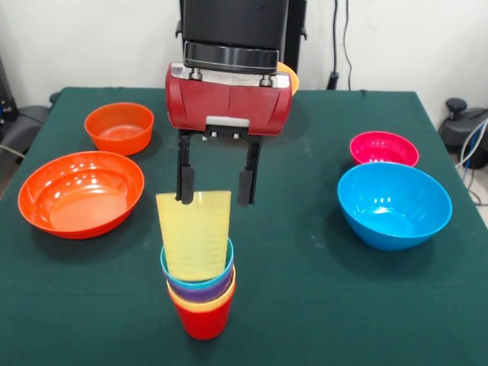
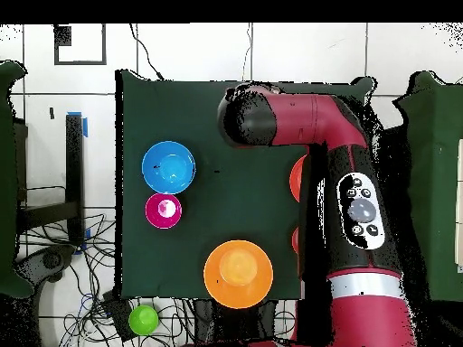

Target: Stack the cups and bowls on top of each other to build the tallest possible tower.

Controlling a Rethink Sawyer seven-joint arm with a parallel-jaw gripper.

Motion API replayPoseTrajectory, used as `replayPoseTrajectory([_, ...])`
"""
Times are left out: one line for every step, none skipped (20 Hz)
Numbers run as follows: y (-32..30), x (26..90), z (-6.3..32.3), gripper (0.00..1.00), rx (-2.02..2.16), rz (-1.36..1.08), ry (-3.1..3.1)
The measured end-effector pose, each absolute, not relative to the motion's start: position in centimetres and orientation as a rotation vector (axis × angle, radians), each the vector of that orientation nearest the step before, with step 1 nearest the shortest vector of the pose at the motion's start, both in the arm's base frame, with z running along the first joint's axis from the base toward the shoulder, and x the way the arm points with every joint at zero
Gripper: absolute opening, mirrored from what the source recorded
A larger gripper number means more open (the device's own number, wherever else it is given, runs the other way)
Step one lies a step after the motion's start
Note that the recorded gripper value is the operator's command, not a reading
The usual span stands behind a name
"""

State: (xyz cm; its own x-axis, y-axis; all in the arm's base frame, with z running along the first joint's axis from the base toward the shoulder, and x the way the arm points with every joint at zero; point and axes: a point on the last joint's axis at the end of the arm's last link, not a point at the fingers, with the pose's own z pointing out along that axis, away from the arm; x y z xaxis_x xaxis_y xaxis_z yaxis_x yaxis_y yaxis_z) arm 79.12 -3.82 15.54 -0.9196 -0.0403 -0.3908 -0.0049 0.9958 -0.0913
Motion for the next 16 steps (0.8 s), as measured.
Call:
replayPoseTrajectory([-3.8, 79.1, 15.5, 1.0, -0.032, -0.124, 2.735])
replayPoseTrajectory([-3.8, 79.1, 15.5, 1.0, -0.032, -0.124, 2.735])
replayPoseTrajectory([-3.8, 79.1, 15.5, 1.0, -0.032, -0.124, 2.735])
replayPoseTrajectory([-3.8, 79.1, 15.5, 1.0, -0.032, -0.124, 2.735])
replayPoseTrajectory([-3.8, 79.1, 15.5, 1.0, -0.033, -0.124, 2.735])
replayPoseTrajectory([-3.8, 79.1, 15.5, 1.0, -0.033, -0.124, 2.735])
replayPoseTrajectory([-3.8, 79.1, 15.5, 1.0, -0.034, -0.124, 2.735])
replayPoseTrajectory([-3.6, 79.1, 15.5, 1.0, -0.036, -0.123, 2.735])
replayPoseTrajectory([-3.6, 79.1, 15.5, 1.0, -0.037, -0.123, 2.735])
replayPoseTrajectory([-3.4, 79.1, 15.5, 1.0, -0.039, -0.123, 2.735])
replayPoseTrajectory([-3.3, 79.1, 15.5, 1.0, -0.042, -0.122, 2.735])
replayPoseTrajectory([-3.1, 79.1, 15.5, 1.0, -0.046, -0.122, 2.735])
replayPoseTrajectory([-2.7, 79.1, 15.6, 1.0, -0.053, -0.123, 2.736])
replayPoseTrajectory([-2.5, 79.1, 15.6, 1.0, -0.056, -0.122, 2.737])
replayPoseTrajectory([-2.4, 79.1, 15.6, 1.0, -0.057, -0.122, 2.738])
replayPoseTrajectory([-2.1, 79.0, 15.5, 1.0, -0.063, -0.122, 2.743])
